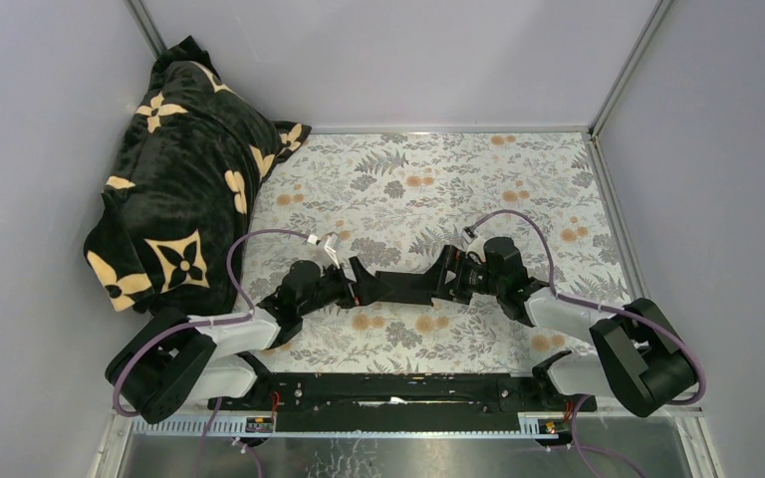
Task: Fold the paper box
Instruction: Adjust the paper box at the center of the board.
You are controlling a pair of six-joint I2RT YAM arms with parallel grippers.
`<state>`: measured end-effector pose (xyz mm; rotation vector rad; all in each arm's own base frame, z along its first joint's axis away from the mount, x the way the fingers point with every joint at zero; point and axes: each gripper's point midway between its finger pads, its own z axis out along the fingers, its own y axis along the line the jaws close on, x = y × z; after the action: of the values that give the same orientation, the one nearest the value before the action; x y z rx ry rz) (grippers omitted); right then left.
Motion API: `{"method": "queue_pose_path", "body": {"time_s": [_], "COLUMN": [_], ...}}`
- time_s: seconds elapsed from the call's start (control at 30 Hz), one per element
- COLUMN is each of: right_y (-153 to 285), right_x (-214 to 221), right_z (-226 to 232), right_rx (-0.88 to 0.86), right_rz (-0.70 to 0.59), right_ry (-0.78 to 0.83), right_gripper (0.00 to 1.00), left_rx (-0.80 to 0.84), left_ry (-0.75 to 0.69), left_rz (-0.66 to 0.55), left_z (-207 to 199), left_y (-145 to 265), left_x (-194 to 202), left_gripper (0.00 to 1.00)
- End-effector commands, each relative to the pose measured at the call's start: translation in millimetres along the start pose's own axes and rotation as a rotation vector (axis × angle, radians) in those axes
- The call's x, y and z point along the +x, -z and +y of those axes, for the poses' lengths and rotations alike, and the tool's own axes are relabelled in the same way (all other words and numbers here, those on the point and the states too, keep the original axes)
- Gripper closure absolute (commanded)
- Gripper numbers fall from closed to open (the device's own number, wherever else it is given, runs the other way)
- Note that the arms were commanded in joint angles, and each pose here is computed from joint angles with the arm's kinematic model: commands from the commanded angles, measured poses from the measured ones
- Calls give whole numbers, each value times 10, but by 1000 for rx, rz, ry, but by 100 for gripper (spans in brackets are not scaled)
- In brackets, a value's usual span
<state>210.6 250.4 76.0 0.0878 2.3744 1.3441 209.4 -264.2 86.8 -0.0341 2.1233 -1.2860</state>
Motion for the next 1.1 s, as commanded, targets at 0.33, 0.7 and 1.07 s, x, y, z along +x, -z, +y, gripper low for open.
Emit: {"method": "queue_pose_path", "body": {"time_s": [0.33, 0.7, 1.07], "right_y": [114, 145, 183], "right_x": [-223, -231, -248], "right_z": [400, 437, 482], "right_rx": [-88, -90, -94], "right_rz": [-59, -64, -71], "right_ry": [74, 78, 82], "right_gripper": [0, 0, 0], "left_rx": [71, 77, 81], "left_ry": [-28, -28, -29], "left_rz": [-30, -37, -39], "left_z": [-279, -347, -399], "left_y": [27, 58, 90], "left_x": [-123, -160, -182], "left_gripper": [1, 1, 1]}}
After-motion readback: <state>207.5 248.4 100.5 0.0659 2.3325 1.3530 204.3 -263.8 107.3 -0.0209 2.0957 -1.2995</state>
